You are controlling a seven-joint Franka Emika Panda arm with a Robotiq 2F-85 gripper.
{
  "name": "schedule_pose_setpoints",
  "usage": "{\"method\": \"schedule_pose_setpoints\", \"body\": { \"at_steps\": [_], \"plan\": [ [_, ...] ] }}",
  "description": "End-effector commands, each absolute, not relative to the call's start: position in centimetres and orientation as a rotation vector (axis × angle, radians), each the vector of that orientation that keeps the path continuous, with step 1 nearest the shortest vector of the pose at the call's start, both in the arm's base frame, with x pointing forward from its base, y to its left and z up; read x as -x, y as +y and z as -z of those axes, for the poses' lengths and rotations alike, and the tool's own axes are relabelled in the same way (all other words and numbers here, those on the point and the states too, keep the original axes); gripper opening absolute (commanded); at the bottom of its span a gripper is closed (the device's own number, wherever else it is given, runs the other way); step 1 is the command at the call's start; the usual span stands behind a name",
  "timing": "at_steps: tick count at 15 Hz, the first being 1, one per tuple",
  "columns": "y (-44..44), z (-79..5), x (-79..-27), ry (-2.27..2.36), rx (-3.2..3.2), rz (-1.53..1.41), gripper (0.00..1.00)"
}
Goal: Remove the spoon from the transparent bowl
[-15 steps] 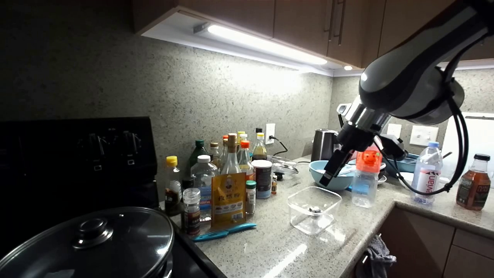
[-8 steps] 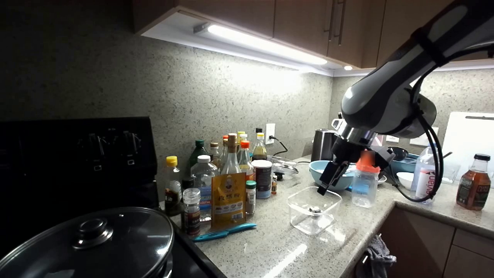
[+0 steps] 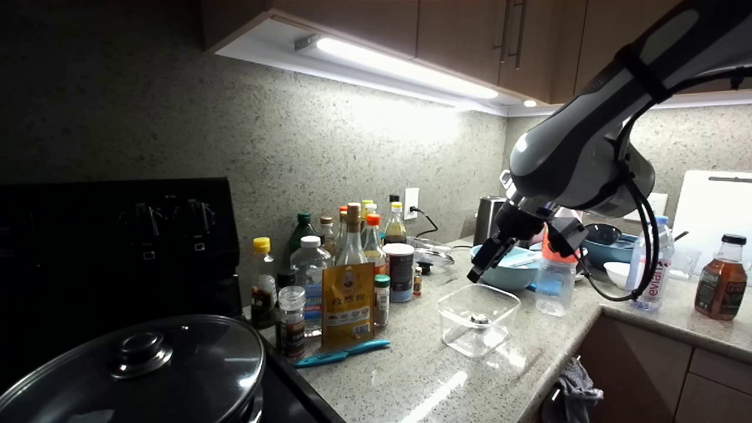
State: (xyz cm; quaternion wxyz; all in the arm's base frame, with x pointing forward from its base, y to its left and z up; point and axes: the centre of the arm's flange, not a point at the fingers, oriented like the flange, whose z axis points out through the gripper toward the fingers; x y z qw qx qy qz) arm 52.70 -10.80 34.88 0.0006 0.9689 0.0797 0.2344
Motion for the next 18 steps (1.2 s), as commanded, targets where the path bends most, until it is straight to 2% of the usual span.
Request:
{"method": "schedule_pose_setpoints", "body": {
  "at_steps": [1, 4, 11, 18],
  "plan": [
    [-10.7, -34.8, -52.8, 0.240, -3.038, -0.751, 1.00],
    [-10.7, -34.6, -52.8, 0.238, -3.039, -0.749, 1.00],
    [-10.5, -33.6, -52.6, 0.366, -3.208, -0.546, 1.00],
    [-11.2, -32.7, -55.3, 0.475, -3.295, -0.379, 1.00]
  ]
}}
